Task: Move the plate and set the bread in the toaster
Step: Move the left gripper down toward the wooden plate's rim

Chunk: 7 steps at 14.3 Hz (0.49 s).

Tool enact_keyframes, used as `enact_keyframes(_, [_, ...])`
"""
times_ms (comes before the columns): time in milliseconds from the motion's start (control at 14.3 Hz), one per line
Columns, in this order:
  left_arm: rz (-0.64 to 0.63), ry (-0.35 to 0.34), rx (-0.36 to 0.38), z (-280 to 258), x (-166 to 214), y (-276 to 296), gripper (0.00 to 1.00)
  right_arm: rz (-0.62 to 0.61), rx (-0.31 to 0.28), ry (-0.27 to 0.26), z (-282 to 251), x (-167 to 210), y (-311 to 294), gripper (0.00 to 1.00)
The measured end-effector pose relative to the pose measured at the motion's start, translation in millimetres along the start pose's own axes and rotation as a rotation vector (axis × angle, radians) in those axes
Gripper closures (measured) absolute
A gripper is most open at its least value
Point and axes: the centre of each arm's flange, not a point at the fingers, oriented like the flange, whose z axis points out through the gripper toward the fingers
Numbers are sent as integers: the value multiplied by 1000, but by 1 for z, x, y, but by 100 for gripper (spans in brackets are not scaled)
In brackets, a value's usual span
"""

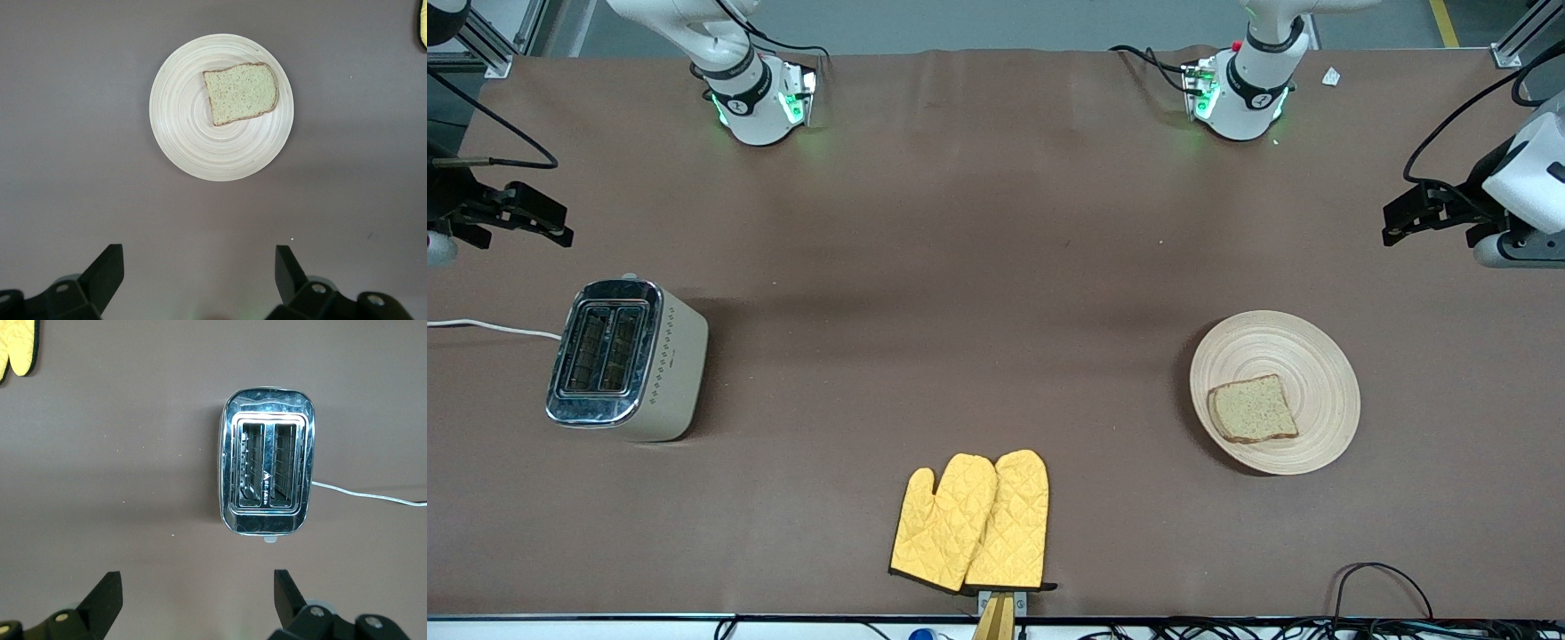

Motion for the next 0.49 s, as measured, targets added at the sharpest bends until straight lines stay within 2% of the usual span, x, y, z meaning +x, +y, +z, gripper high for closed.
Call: enact_keyframes(490, [55,4,10,2,10,-23,0,1,0,0,0,0,0,0])
